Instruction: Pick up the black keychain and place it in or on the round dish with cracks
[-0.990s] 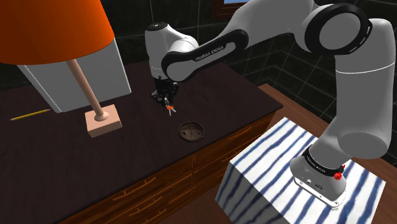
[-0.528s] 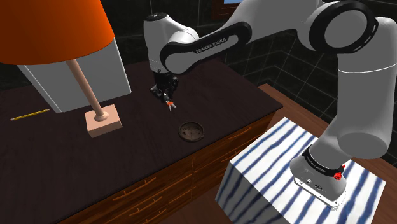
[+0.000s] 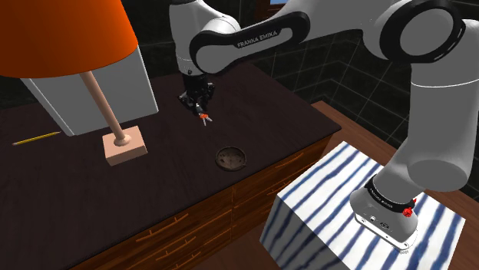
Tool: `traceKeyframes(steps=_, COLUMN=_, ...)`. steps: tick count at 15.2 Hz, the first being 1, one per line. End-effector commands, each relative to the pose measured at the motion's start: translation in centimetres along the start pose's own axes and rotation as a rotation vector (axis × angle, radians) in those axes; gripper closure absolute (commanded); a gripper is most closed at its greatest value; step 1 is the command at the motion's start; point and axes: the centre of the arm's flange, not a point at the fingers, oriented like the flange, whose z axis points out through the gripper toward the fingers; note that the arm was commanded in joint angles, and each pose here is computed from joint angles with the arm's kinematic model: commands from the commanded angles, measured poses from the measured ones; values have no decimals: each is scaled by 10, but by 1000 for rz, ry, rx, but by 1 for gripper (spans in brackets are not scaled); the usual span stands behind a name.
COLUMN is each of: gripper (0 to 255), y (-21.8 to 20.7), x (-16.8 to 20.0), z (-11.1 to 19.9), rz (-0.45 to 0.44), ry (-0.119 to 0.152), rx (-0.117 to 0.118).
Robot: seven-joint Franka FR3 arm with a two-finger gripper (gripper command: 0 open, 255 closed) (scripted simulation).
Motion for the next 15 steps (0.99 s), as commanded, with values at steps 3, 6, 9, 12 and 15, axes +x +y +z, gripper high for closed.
traceKeyframes(steps=3, gripper=255, y=1, x=1, z=-22, rz=0, ry=0, rx=0)
traceKeyframes(steps=6, gripper=255, y=2, x=2, z=-35, rz=0, ry=0, rx=0)
traceKeyframes(steps=9, gripper=255, y=-2, x=-37, z=-40, rz=0, ry=0, rx=0)
traceKeyframes(steps=12, gripper=255, y=-6, x=-76, z=-46, rz=0, ry=0, rx=0)
traceKeyframes(steps=15, gripper=255, y=-9, x=-115, z=-52, rz=0, ry=0, rx=0)
